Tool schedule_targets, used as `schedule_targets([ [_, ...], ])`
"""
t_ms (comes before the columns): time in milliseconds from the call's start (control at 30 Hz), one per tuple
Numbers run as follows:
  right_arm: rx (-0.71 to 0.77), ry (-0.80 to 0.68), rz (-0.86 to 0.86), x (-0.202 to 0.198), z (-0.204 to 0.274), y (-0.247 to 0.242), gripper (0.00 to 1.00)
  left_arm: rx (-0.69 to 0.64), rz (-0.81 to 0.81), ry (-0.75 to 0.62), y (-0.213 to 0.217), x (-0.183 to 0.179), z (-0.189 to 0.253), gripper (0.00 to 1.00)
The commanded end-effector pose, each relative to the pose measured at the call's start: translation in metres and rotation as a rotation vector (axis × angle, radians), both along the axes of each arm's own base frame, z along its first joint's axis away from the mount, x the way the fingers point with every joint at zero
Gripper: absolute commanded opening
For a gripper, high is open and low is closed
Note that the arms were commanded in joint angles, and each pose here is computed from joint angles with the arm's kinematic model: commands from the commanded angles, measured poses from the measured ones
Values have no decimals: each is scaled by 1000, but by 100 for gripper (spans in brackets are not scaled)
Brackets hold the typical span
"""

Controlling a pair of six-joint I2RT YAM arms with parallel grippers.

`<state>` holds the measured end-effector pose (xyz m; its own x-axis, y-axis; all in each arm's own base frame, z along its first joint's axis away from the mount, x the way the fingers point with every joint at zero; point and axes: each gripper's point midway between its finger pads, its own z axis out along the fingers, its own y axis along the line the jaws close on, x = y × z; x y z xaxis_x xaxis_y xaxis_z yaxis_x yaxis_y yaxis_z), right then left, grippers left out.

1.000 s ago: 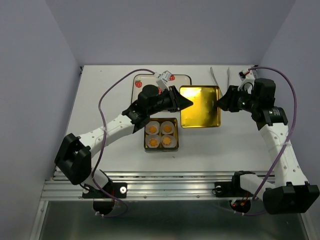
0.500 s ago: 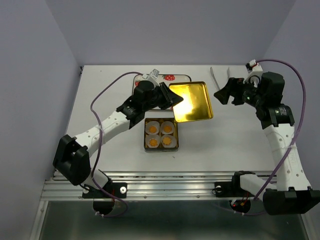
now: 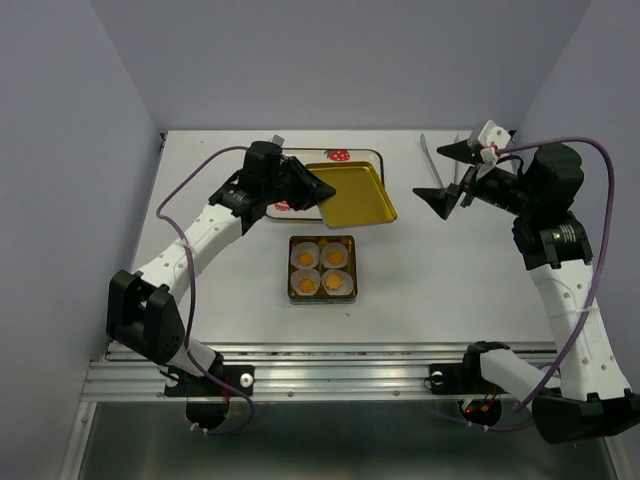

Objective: Pack the cookies

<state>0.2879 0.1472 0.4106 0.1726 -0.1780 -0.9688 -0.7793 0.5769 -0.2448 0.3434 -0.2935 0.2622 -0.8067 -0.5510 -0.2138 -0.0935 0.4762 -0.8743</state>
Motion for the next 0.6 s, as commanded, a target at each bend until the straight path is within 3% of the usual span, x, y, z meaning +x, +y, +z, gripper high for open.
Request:
schedule_targets([
  [0, -179, -382, 199, -27, 18, 31, 100, 25, 78, 28, 25, 8, 23, 0],
  [133, -240, -359, 331, -33, -15, 79, 100, 48, 154, 51, 45, 21, 27, 0],
  [333, -379, -346, 231, -6, -61, 136, 100, 49, 249, 120, 68, 37, 22, 0],
  [567, -464, -380, 195, 15, -98, 164, 100, 48, 271, 153, 77, 46, 18, 0],
])
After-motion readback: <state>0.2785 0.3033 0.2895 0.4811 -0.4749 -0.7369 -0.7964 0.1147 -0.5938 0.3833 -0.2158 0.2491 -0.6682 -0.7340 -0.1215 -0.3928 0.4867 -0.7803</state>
